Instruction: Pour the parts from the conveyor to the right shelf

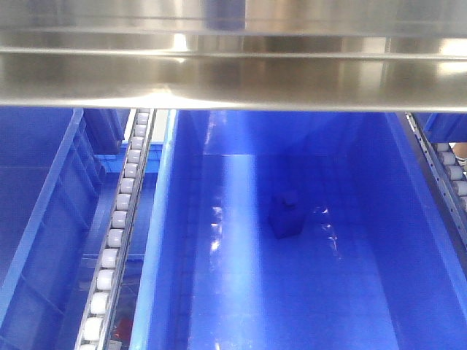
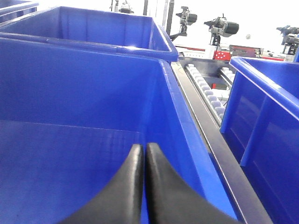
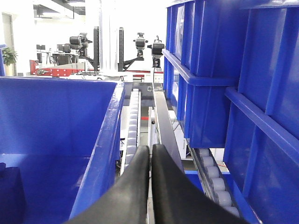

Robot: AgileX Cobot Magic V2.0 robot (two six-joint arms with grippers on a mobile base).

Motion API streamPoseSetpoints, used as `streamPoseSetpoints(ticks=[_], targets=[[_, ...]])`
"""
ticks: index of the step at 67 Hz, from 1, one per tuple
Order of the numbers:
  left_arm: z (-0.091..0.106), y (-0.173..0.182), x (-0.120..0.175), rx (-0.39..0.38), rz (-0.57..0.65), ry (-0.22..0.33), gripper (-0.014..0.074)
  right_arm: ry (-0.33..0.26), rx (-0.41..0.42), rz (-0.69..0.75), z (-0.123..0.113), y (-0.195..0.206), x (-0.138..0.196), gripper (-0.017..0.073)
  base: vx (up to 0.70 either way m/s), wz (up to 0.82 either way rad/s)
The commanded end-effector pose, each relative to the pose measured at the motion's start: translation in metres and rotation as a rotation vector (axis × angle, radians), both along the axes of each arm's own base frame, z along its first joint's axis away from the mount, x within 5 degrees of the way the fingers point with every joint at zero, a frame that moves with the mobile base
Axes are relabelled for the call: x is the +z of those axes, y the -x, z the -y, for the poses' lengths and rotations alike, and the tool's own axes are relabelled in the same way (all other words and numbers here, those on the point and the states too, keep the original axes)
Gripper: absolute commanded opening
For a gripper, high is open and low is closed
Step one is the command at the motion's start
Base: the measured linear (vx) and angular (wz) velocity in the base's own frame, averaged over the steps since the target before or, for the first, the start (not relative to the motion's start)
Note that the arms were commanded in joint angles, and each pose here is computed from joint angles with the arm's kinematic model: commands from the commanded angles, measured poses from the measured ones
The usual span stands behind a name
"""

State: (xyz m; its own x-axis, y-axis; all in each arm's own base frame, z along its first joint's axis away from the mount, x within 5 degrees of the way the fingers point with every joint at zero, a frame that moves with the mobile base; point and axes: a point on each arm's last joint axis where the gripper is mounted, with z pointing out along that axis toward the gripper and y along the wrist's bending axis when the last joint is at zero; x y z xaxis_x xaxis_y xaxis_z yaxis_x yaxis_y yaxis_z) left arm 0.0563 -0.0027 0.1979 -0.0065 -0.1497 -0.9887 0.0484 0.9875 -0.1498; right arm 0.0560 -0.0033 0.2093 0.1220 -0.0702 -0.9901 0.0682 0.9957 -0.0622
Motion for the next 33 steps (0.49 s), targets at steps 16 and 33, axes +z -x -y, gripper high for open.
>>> streamPoseSetpoints(ticks=[16,33], targets=[[0.0005,-0.0001,0.0000,-0.008,0.061,0.016,-0.0006,0.016,-0.001,0.075,-0.0003,0.0012,0.0019,-0.0008,0.00,0.00],[0.0005,-0.0001,0.0000,-0.008,0.061,0.016,-0.0006,0.016,-0.001,0.075,-0.0003,0.0012,0.0019,-0.0008,0.00,0.00]])
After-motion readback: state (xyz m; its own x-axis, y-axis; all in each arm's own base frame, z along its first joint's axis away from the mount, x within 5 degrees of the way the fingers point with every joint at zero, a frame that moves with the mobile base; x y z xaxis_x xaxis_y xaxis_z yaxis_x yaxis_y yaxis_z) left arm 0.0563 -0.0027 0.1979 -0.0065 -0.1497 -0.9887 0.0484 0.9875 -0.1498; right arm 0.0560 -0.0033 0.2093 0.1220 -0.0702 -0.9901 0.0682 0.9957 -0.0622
